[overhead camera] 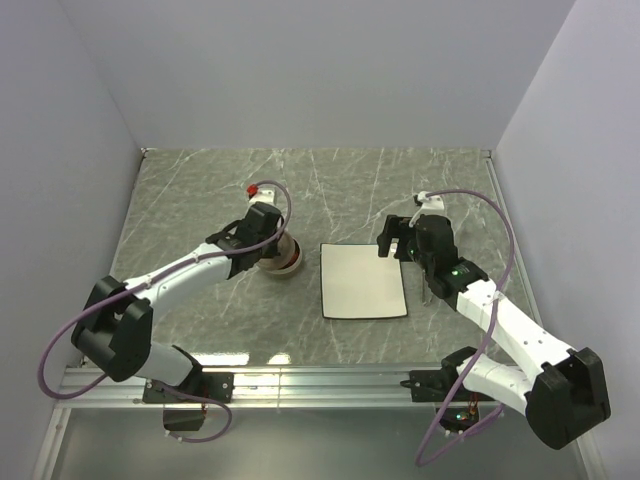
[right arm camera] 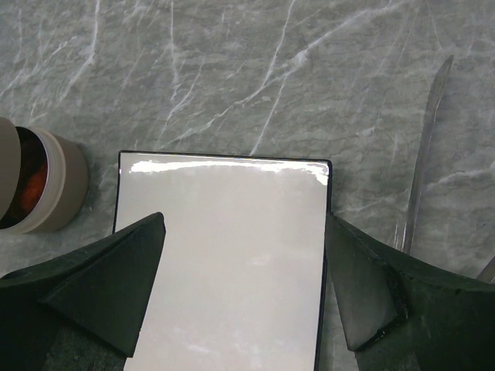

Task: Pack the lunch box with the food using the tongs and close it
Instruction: Put the lid back on the lunch box

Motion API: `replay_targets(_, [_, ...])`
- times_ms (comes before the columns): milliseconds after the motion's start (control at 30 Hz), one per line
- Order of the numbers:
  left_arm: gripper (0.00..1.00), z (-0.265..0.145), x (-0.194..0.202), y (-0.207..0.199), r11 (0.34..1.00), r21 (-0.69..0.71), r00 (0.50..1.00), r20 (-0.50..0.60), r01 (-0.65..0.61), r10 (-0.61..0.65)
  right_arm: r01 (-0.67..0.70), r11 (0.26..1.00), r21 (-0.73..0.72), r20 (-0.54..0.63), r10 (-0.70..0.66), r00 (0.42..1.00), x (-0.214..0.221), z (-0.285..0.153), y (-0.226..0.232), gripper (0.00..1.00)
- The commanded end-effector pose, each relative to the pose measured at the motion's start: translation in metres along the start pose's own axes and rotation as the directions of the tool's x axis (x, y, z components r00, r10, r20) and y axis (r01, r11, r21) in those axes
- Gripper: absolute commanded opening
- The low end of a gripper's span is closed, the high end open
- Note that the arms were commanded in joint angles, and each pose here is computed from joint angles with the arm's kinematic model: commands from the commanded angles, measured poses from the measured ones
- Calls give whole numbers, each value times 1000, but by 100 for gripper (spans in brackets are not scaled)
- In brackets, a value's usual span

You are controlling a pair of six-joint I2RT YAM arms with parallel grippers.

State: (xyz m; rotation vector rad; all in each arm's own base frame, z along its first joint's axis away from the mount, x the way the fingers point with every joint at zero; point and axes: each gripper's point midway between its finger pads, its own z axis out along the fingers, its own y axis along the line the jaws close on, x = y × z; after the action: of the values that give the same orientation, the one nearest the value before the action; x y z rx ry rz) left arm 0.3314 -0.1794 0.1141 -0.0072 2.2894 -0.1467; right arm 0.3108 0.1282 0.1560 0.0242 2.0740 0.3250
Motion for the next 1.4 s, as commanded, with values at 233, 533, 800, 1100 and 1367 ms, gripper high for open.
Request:
replay_targets(233, [0, 5, -21, -27, 995, 101, 1000, 24, -9, 7, 13, 1000, -5, 46, -13, 999, -17, 1, 7, 91])
replay_targets(533, [0, 11, -17, -31, 994, 109, 1000, 3, -17, 16, 19, 1000, 3, 35, -19, 999, -15, 3, 8, 91])
replay_targets(800, [0, 12, -7, -29, 994, 108, 1000, -13, -8, 9, 26, 1000, 11, 29, -27, 999, -13, 4, 8, 90])
replay_targets(1100, [0, 3, 4, -19, 995, 100, 1000, -11, 21, -20, 31, 999, 20, 18, -31, 999, -11, 6, 7, 90])
replay_targets(1367, [0, 4, 10, -13, 997, 75, 1000, -19, 23, -22, 36, 999, 18, 13, -36, 999, -10, 6, 9, 90])
